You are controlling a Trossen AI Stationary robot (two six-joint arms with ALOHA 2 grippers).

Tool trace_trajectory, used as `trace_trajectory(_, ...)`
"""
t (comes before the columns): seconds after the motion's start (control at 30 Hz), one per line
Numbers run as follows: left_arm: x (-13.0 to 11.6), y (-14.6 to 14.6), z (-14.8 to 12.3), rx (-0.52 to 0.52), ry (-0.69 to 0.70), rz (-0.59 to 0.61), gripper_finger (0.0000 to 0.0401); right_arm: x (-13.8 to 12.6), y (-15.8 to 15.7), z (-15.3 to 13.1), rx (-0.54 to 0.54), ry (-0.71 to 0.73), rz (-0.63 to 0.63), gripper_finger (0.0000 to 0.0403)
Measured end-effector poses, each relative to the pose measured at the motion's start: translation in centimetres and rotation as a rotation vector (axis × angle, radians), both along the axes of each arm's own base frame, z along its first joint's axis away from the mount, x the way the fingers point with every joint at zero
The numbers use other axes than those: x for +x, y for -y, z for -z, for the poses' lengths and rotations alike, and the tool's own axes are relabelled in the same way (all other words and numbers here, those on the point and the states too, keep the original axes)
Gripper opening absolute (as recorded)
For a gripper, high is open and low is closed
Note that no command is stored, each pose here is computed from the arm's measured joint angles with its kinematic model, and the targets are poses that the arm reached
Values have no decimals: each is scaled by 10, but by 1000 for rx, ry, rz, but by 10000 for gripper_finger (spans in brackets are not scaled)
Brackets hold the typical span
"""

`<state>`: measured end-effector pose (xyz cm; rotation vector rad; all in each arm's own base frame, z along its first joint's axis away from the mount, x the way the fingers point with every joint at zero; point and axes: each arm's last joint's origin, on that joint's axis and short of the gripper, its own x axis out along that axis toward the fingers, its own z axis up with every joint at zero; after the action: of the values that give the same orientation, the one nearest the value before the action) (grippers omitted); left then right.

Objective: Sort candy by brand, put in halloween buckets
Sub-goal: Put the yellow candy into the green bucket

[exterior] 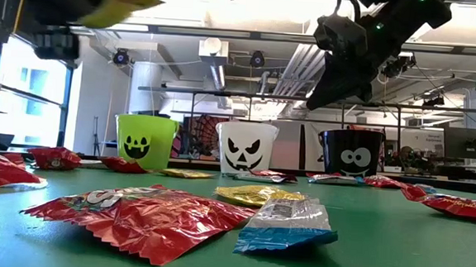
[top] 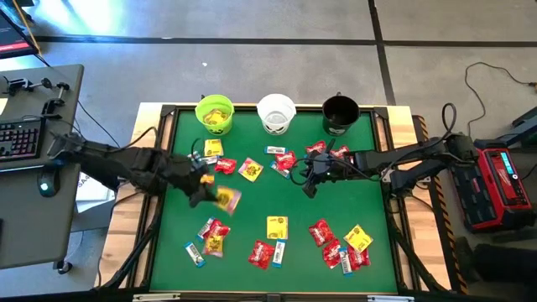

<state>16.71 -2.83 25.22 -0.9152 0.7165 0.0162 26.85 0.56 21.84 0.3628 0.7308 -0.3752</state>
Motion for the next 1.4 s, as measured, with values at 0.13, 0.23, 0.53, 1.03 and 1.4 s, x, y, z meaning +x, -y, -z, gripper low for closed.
trace_trajectory(0.13,4,-18,-2,-4,30,-117,0,0,0,0,10,3,10,0)
trace_trajectory(0.23,4,-31,-3,28,38,-183,0,0,0,0,12,4,14,0)
trace_trajectory(0.53,4,-65,-7,121,98,-366,0,0,1,0,7,9,42,0)
trace_trajectory(1.03,14,-107,-40,316,105,-456,0,0,1,0,27,16,62,0)
trace_trajectory(1.4,31,-155,-51,429,-159,-425,0,0,1,0,41,22,75,0)
